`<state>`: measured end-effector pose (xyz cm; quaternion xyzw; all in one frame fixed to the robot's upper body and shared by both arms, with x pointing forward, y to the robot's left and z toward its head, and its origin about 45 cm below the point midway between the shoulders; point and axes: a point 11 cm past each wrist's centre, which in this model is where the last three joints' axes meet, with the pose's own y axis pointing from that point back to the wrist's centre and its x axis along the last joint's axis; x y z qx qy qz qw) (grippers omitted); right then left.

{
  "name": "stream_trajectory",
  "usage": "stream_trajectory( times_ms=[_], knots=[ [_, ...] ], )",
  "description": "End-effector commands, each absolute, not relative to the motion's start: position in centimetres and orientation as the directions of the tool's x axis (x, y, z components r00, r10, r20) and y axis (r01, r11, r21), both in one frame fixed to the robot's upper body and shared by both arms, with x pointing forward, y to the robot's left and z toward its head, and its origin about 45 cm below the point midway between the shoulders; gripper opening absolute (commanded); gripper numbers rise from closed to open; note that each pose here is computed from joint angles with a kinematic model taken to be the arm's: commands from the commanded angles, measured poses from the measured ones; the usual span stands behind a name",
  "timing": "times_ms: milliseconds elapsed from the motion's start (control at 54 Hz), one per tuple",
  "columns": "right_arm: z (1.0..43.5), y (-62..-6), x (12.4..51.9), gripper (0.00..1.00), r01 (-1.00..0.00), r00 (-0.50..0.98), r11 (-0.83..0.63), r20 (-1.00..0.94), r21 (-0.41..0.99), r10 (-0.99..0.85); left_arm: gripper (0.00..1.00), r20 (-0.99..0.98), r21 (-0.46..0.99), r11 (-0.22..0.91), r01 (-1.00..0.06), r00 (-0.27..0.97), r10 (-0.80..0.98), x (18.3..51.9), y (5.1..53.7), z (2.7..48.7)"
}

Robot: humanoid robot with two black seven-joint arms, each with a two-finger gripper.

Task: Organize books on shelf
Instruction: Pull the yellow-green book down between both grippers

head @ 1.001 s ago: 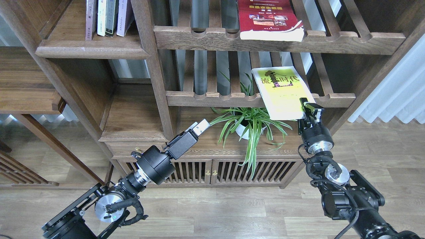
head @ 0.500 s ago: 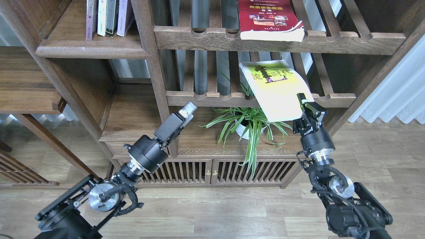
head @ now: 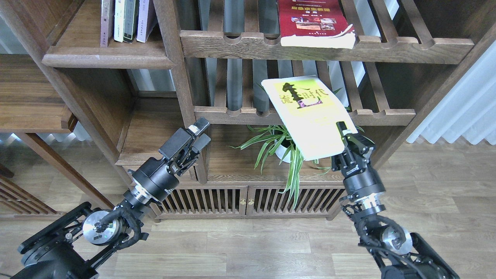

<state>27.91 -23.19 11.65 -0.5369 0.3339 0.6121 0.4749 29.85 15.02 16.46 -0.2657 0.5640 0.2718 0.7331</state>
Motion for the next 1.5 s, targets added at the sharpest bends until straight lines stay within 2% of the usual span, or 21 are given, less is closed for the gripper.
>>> stream_trajectory(
  times_ms=[0, 352, 556, 834, 1483],
  knots=[
    [11.4, -21.8, 27.2, 0.04, -0.928, 0.011, -0.362, -0.974, -0.095, 0.227, 0.97, -0.974, -0.084, 0.709, -0.7, 0.209, 0.091, 29.8, 14.9, 16.4],
    [11.9, -19.8, 26.6, 0.04, -0.911, 0.023, -0.395, -0.971, -0.119, 0.239, 0.99, -0.98, -0.113, 0.7, -0.705, 0.195, 0.039, 29.4, 13.1, 16.4],
    [12.2, -18.7, 26.8, 0.04, -0.905, 0.035, -0.404, -0.968, -0.136, 0.247, 0.99, -0.989, -0.068, 0.673, -0.736, 0.138, 0.052, 29.5, 12.0, 15.8],
    [12.2, -17.0, 26.2, 0.04, -0.887, 0.038, -0.439, -0.97, -0.142, 0.238, 0.99, -0.99, -0.049, 0.66, -0.749, 0.125, 0.068, 29.5, 11.7, 15.5],
    [11.9, -16.4, 25.8, 0.04, -0.872, 0.035, -0.471, -0.976, -0.134, 0.213, 0.97, -0.994, -0.034, 0.663, -0.747, 0.096, 0.057, 29.3, 10.5, 15.4]
  ],
)
